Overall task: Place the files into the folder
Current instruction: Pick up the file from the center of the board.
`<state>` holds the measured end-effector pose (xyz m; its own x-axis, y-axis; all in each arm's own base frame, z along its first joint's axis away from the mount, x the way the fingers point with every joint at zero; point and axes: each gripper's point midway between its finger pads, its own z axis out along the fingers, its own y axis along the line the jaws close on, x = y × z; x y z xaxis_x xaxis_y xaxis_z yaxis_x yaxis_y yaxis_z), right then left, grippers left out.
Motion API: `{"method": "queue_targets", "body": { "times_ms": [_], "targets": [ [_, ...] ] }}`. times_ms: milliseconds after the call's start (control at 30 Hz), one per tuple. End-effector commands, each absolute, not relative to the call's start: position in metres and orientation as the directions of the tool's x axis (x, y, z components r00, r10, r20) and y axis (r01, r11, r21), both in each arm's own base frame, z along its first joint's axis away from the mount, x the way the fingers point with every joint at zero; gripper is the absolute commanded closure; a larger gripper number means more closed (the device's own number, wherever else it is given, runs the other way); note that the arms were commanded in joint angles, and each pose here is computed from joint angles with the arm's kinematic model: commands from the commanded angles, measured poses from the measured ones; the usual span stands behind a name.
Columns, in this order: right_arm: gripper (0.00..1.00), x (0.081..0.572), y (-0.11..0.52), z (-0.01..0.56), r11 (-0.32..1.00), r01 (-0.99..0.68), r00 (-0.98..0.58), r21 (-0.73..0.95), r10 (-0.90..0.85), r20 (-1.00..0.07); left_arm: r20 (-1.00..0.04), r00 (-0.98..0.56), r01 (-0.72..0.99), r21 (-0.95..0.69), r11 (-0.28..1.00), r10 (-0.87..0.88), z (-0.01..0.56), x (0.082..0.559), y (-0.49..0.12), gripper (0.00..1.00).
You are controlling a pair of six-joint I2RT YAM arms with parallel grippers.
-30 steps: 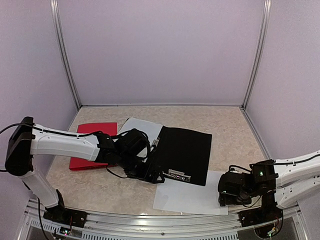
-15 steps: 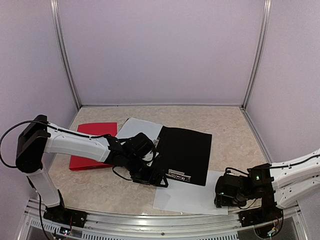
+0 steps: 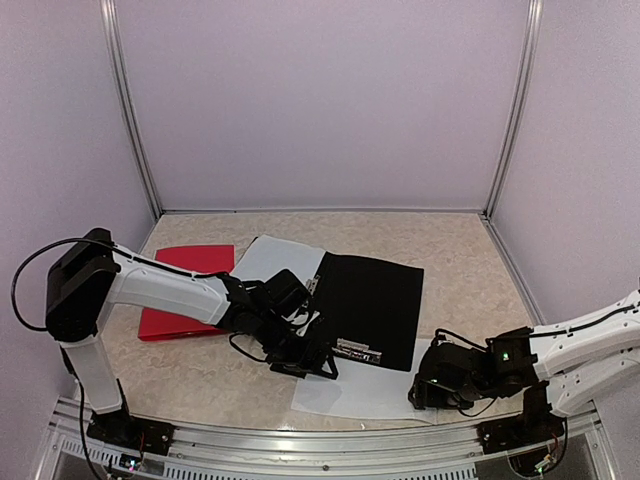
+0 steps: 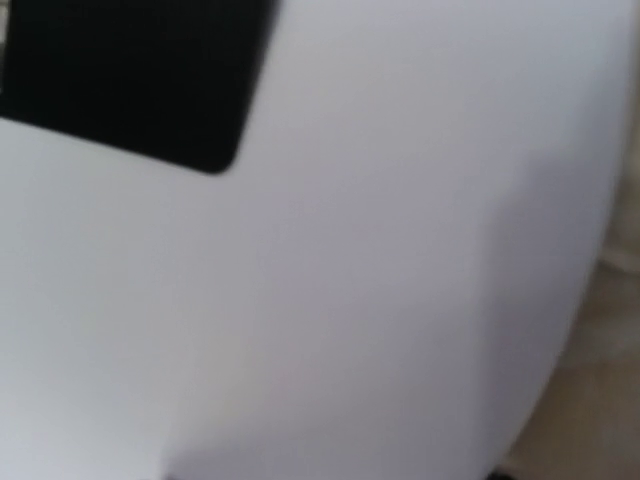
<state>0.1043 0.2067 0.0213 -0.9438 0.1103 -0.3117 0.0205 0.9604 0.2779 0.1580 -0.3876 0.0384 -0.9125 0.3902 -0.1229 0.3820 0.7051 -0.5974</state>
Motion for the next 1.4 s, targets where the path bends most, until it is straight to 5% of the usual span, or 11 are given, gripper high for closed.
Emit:
{"method": "queue_targets", "body": {
  "times_ms": [0,267,800,1367],
  "targets": [
    [0.32,0.089,0.193,-0.003,0.971,0.052,-0.967,0.232,0.107,-0.230,-0.039,-0.915,0.345,-0.594,0.727,0.402,0.016,0.146,-0.380,0.13],
    [0.42,0.090,0.194,0.003,0.966,0.079,-0.958,0.248,0.142,-0.249,-0.036,-0.912,0.350,-0.588,0.729,0.409,0.013,0.140,-0.376,0.14],
    [1.00,0.098,0.190,0.031,0.974,0.071,-0.942,0.214,0.136,-0.306,-0.086,-0.905,0.389,-0.565,0.727,0.417,0.024,0.149,-0.376,0.14],
    [1.00,0.082,0.144,0.085,0.990,0.140,-0.937,-0.011,0.129,-0.323,-0.198,-0.890,0.450,-0.520,0.726,0.410,0.054,0.173,-0.367,0.09]
  ]
}}
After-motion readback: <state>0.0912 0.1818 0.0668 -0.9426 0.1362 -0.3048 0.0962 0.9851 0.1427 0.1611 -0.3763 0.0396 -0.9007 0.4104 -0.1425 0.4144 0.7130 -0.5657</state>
